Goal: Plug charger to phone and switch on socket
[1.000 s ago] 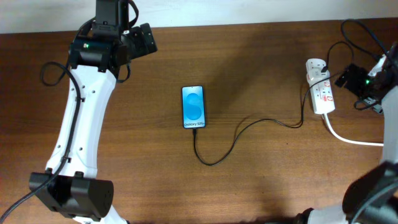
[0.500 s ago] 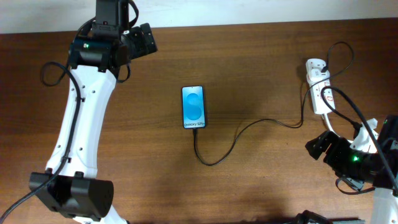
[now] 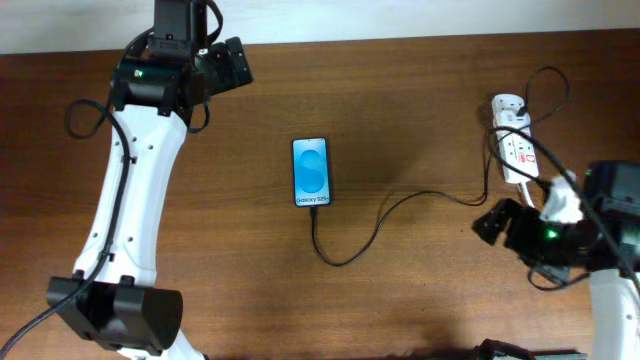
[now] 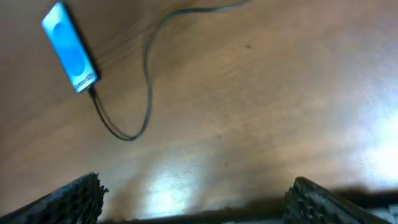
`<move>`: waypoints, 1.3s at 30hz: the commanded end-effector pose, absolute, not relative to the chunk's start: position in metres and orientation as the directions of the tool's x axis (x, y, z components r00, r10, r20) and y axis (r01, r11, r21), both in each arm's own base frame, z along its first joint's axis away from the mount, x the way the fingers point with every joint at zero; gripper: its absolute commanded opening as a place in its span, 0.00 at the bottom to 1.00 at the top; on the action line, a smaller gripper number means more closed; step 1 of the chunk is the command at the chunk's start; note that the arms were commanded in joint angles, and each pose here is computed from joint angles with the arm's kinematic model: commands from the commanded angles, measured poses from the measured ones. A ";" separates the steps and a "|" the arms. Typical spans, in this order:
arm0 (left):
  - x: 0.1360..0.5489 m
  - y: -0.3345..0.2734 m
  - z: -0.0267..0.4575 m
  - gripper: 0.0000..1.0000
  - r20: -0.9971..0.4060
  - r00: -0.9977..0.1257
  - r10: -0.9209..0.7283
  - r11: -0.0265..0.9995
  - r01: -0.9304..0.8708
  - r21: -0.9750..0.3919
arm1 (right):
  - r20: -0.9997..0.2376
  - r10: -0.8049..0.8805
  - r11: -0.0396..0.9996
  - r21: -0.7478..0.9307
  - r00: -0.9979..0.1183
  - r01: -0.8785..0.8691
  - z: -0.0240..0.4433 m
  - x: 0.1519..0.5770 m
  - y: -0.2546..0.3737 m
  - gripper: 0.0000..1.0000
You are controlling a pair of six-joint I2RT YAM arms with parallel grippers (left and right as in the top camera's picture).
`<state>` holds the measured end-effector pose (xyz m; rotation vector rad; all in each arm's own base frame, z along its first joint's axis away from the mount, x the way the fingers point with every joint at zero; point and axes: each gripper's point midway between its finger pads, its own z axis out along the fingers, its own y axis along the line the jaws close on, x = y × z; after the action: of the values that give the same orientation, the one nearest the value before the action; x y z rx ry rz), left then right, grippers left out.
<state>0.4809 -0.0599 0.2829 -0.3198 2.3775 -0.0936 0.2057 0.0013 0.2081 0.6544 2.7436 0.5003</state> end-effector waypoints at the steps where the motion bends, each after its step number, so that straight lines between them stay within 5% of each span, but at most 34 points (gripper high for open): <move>1: 0.482 -0.058 0.280 0.99 -0.655 -0.707 -0.266 0.963 -0.220 -0.154 | -0.276 0.321 0.894 0.403 -0.906 0.194 0.216 0.222 0.033 0.98; 11: 0.482 -0.058 0.280 0.99 -0.655 -0.707 -0.266 0.963 -0.220 -0.154 | -0.504 0.224 0.942 0.330 -0.834 0.054 0.249 0.223 0.039 0.98; 16: 0.482 -0.058 0.280 0.99 -0.655 -0.707 -0.267 0.963 -0.220 -0.155 | -0.695 0.141 0.974 0.226 -0.705 -0.027 0.267 0.183 0.029 0.98; 22: 0.482 -0.058 0.280 0.99 -0.655 -0.707 -0.266 0.963 -0.220 -0.154 | -0.867 0.117 0.981 0.177 -0.485 -0.080 0.221 0.189 0.026 0.98; 27: 0.482 -0.058 0.280 0.99 -0.655 -0.707 -0.267 0.963 -0.220 -0.155 | -0.941 0.114 0.987 0.144 -0.318 -0.070 0.187 0.207 0.018 0.98; 39: 0.482 -0.058 0.280 0.99 -0.655 -0.707 -0.267 0.963 -0.220 -0.155 | -0.997 0.064 0.994 0.059 0.053 -0.094 0.189 0.246 0.014 0.98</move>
<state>0.4809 -0.0600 0.2829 -0.3197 2.3776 -0.0940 0.2442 0.0143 0.1922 -0.0208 1.5390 0.1314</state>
